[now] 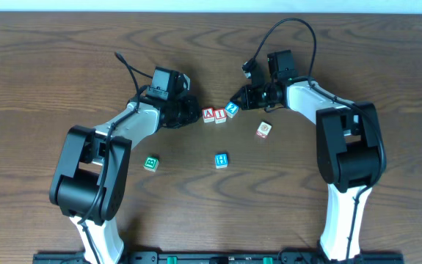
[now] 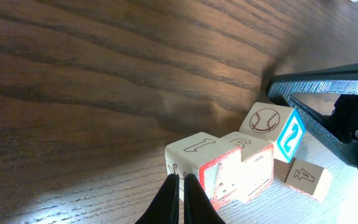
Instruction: Spell out Ai2
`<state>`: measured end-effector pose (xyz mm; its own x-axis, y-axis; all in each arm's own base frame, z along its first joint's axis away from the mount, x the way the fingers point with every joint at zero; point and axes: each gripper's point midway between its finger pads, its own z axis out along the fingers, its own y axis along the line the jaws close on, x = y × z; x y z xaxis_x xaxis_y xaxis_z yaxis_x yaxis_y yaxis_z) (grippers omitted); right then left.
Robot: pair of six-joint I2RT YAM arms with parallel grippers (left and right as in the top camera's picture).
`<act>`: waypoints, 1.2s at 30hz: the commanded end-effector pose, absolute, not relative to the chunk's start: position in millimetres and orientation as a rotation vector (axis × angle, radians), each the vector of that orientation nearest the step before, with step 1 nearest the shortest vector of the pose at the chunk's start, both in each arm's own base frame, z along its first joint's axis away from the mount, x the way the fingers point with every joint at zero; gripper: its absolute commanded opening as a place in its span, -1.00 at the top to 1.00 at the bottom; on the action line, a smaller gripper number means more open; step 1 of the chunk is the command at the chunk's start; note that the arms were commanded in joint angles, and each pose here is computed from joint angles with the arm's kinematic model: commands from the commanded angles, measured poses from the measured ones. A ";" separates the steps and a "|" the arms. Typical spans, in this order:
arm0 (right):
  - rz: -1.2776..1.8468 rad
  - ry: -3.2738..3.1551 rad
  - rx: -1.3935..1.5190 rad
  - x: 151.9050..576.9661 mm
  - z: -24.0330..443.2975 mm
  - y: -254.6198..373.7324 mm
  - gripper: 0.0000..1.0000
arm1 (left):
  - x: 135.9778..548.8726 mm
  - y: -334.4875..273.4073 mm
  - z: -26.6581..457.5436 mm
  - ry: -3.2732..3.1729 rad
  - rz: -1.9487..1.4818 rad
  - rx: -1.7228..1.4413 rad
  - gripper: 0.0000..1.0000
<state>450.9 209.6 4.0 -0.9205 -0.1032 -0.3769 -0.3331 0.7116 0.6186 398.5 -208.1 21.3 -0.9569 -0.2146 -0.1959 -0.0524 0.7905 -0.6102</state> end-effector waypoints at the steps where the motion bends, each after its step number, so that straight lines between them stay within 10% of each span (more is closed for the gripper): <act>1: 1.062 2.588 -0.369 449.9 3.7 212.7 0.98 | 395.7 -204.9 11.0 2.748 -0.890 -0.207 0.88; 36: 1.272 2.471 -0.482 440.1 25.5 232.4 0.98 | 395.7 -204.9 11.0 2.746 -0.888 -0.196 0.88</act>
<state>443.4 228.9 24.8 -0.9001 -0.1321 -0.4153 -0.4100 0.5793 0.7045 398.5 -208.1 21.3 -0.9569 -0.2143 -0.1961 -0.0521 0.7906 -0.6101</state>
